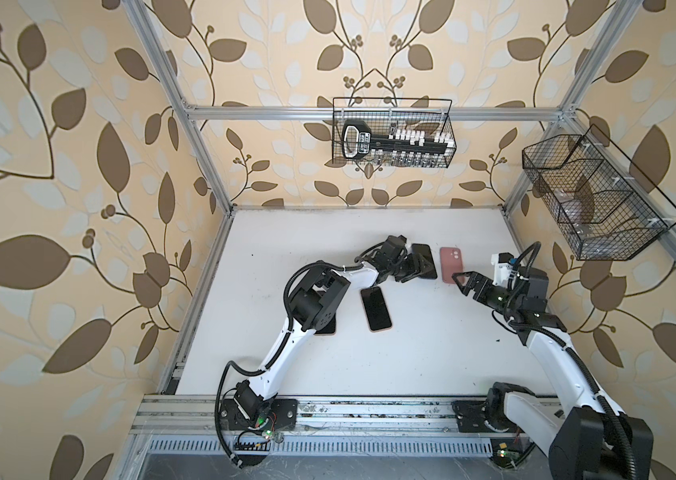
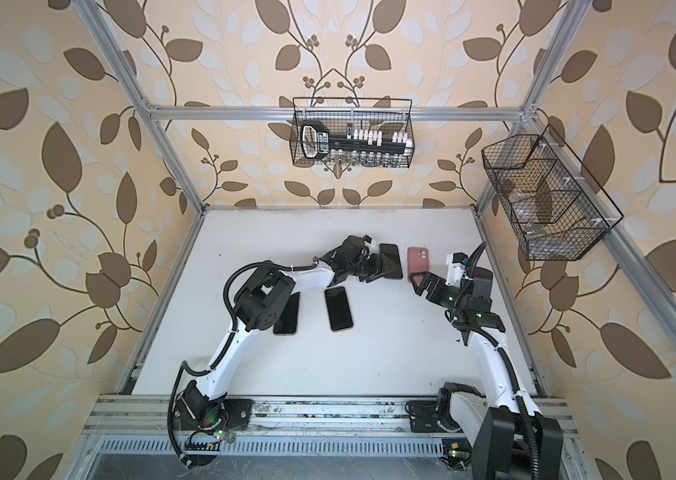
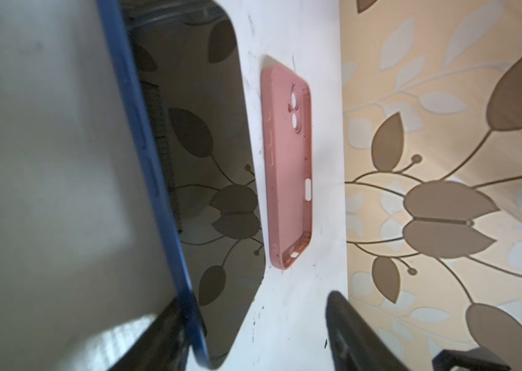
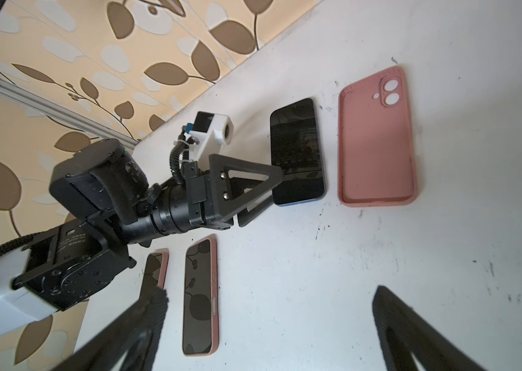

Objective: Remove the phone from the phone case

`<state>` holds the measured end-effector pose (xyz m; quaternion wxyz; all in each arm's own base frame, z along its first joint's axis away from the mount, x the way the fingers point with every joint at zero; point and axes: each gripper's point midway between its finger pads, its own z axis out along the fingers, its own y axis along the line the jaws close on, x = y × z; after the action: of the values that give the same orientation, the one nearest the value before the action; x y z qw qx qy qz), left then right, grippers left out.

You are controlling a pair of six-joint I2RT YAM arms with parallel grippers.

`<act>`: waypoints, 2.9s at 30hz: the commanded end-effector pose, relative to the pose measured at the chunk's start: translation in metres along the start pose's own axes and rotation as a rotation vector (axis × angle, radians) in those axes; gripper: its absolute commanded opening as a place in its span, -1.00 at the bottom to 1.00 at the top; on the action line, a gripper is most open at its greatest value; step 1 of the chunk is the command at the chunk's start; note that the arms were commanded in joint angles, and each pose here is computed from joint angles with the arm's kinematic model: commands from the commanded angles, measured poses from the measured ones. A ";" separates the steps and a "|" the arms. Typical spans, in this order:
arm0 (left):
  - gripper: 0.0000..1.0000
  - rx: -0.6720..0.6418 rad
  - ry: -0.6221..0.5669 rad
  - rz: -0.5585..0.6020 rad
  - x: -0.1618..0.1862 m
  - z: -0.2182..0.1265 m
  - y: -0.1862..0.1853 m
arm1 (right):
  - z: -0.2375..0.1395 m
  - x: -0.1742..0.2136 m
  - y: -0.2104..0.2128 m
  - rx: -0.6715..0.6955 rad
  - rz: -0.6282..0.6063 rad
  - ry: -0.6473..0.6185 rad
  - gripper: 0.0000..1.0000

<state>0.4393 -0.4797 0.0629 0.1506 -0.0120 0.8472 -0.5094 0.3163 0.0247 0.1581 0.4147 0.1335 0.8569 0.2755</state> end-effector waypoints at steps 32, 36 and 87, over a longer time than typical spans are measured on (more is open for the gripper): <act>0.98 -0.484 -0.388 0.126 -0.012 -0.315 -0.031 | 0.035 0.047 0.123 0.088 -0.387 0.111 1.00; 0.98 -0.540 -0.458 0.113 -0.014 -0.370 -0.019 | 0.058 0.077 0.140 0.098 -0.428 0.169 1.00; 0.98 -0.520 -0.475 -0.013 -0.015 -0.408 0.049 | 0.150 0.221 0.117 0.330 -0.593 0.529 0.87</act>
<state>0.3496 -0.1042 0.1937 0.3207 -0.1653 0.8998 -0.2454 0.3007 0.2805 0.0208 0.2343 -0.1286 0.9626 0.0442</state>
